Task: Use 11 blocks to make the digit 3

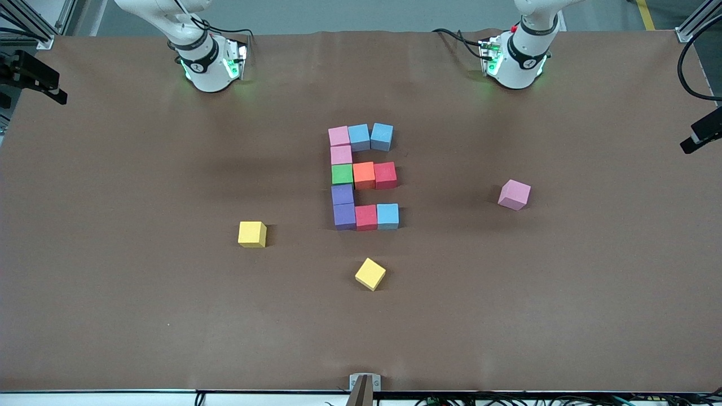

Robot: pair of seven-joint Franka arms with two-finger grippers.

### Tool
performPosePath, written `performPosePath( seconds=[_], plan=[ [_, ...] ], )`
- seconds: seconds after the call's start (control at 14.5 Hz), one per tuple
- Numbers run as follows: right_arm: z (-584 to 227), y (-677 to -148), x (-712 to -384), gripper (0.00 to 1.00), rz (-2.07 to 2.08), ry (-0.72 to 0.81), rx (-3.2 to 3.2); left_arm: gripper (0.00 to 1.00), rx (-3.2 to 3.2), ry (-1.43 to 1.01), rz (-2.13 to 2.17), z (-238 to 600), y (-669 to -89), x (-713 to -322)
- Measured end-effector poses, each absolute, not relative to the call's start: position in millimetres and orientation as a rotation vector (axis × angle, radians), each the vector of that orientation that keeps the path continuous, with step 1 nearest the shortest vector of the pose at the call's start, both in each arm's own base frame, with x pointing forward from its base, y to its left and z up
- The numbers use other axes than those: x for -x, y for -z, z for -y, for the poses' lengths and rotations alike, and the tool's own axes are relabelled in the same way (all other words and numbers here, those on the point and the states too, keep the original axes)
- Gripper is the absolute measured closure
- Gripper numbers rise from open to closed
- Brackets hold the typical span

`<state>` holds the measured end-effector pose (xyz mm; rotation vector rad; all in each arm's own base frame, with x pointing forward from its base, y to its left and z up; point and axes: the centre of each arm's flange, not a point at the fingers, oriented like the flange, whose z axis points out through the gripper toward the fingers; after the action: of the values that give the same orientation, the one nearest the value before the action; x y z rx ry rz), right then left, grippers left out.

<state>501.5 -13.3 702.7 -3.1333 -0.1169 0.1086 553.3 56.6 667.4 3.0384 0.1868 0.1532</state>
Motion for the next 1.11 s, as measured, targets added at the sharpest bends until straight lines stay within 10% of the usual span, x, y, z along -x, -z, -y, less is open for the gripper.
performPosePath(
  seconds=[1.11],
  plan=[
    [14.9, -702.7, -501.5, 0.00, 0.112, -0.108, 3.133, 0.00, -3.112, -0.150, -0.062, -14.9, -668.6, -556.3]
  ],
)
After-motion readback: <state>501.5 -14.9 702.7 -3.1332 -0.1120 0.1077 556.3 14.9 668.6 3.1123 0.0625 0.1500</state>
